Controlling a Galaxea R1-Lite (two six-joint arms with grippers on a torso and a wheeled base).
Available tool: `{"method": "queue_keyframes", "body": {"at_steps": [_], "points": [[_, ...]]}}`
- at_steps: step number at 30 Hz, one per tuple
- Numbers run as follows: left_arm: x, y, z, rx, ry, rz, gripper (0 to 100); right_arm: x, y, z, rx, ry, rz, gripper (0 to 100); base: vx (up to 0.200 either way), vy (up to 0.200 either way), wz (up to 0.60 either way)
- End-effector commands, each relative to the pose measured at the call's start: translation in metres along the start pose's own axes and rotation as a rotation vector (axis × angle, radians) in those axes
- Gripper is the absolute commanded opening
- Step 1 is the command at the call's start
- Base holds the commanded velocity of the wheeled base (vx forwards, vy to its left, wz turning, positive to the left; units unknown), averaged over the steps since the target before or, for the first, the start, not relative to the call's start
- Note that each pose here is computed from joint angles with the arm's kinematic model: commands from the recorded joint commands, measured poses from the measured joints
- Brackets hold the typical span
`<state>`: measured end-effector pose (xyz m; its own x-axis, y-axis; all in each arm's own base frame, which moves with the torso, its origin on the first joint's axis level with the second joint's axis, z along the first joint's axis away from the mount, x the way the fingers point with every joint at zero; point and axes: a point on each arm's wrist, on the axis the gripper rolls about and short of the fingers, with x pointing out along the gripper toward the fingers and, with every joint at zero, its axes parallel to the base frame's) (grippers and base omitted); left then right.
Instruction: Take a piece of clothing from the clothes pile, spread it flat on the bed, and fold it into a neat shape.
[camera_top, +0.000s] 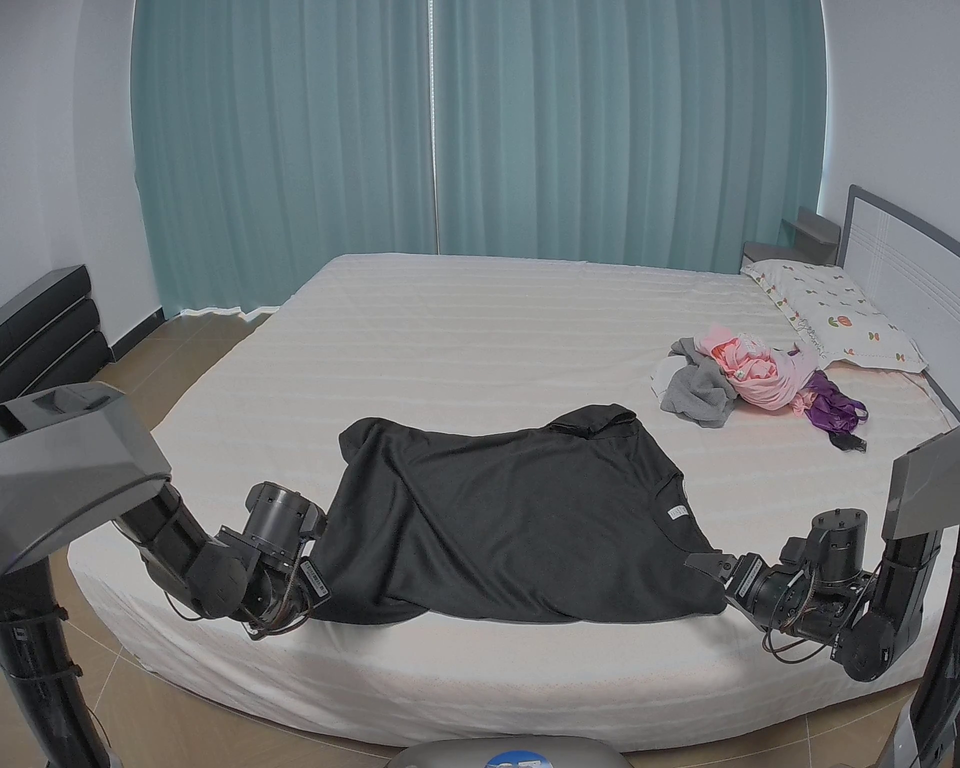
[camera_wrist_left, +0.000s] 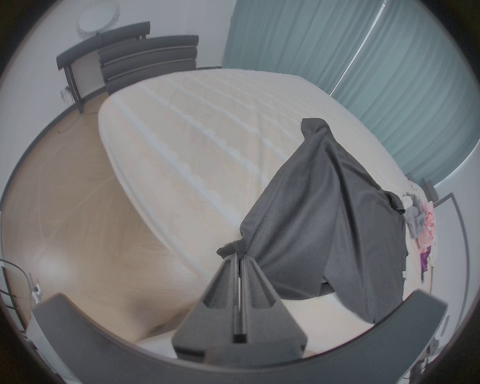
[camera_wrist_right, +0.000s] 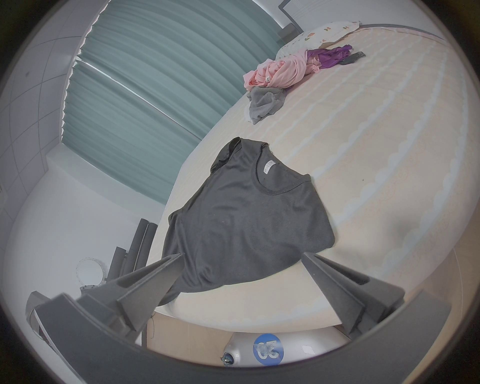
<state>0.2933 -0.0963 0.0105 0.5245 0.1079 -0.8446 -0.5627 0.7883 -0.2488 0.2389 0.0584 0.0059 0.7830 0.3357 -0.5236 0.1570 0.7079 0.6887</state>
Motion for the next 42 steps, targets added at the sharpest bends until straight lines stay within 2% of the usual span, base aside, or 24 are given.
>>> {"method": "queue_keyframes", "body": {"at_steps": [1,7,8,9,10,12,18,26,27,34,42], "points": [[-0.025,0.009,0.008,0.03,-0.029,0.021,0,0.003,-0.005,-0.002,0.003,0.003,-0.028,100,0.0,0.0,0.0],[-0.028,0.017,0.015,0.037,-0.034,0.044,0,0.006,-0.009,-0.004,-0.015,-0.017,-0.075,100,0.0,0.0,0.0],[-0.032,0.022,0.023,0.032,-0.059,0.049,0,0.009,-0.014,-0.005,-0.044,-0.026,-0.109,100,0.0,0.0,0.0],[-0.032,0.022,0.023,0.032,-0.059,0.049,0,0.009,-0.014,-0.005,-0.044,-0.026,-0.109,100,0.0,0.0,0.0],[-0.037,0.027,0.029,0.041,-0.073,0.052,0,0.013,-0.019,-0.008,-0.072,-0.027,-0.15,100,0.0,0.0,0.0],[-0.039,0.03,0.029,0.053,-0.072,0.052,0,0.017,-0.023,-0.01,-0.095,-0.034,-0.181,100,0.0,0.0,0.0],[-0.026,0.031,0.027,0.055,-0.051,0.078,0,0.022,-0.031,-0.016,-0.108,-0.037,-0.21,100,0.0,0.0,0.0],[-0.013,0.032,0.024,0.057,-0.019,0.102,0,0.031,-0.034,-0.016,-0.106,-0.032,-0.209,100,0.0,0.0,0.0],[-0.012,0.032,0.023,0.058,-0.013,0.099,0,0.032,-0.035,-0.016,-0.105,-0.031,-0.208,0,0.0,0.0,0.0],[-0.012,0.029,0.026,0.045,-0.011,0.055,0,0.032,-0.029,-0.01,-0.095,-0.061,-0.178,0,0.0,0.0,0.0],[-0.004,0.022,0.036,0.0,-0.066,-0.004,0,0.056,-0.016,0.022,-0.081,-0.191,-0.09,0,0.0,0.0,0.0]]}}
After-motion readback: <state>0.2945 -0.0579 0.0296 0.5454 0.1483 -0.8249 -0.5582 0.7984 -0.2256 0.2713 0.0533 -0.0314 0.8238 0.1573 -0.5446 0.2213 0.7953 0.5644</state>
